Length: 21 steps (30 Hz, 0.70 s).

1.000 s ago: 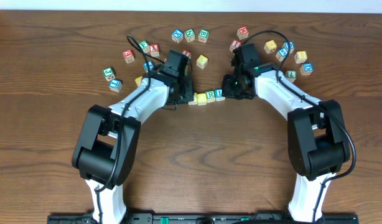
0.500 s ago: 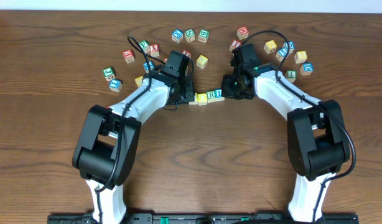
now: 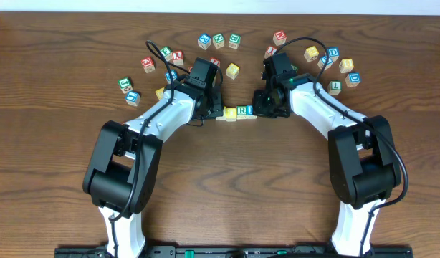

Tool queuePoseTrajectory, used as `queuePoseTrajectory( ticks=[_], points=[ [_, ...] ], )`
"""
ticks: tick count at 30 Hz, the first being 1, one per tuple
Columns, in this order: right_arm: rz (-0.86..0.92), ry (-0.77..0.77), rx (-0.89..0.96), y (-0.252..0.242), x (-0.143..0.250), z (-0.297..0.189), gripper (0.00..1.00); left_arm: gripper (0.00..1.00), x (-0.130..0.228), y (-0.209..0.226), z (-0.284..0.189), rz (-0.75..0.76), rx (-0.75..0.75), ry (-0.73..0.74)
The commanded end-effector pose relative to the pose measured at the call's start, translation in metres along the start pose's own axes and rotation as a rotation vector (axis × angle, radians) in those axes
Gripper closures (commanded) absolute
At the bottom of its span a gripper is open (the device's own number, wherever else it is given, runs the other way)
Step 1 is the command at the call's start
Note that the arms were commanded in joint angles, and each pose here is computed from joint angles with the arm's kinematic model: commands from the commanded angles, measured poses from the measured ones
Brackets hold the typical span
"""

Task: Spell out CORL
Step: 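Push the row ends inward with both grippers to straighten the blocks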

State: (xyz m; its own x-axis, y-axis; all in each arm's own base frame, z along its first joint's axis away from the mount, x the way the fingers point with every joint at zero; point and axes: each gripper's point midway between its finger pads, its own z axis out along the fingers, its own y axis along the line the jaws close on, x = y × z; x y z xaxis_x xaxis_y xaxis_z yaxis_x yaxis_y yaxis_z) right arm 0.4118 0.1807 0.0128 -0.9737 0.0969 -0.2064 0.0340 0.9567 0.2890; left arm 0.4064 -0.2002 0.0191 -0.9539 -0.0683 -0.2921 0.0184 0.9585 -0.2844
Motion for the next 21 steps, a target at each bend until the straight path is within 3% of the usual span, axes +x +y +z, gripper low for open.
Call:
queuePoseTrajectory(
  ticks=[1,11,21],
  points=[
    [0.009,0.014,-0.007,0.004,0.003,0.004,0.98,0.92,0.005,0.006,0.008,-0.005,-0.021,0.016],
    [0.03,-0.021,-0.01,-0.007,-0.015,-0.006,0.98,0.93,-0.005,0.007,-0.007,0.022,-0.018,-0.02],
    [-0.015,-0.125,-0.05,0.004,-0.037,-0.053,0.97,0.93,-0.025,0.01,-0.044,0.048,-0.006,-0.094]
  ],
)
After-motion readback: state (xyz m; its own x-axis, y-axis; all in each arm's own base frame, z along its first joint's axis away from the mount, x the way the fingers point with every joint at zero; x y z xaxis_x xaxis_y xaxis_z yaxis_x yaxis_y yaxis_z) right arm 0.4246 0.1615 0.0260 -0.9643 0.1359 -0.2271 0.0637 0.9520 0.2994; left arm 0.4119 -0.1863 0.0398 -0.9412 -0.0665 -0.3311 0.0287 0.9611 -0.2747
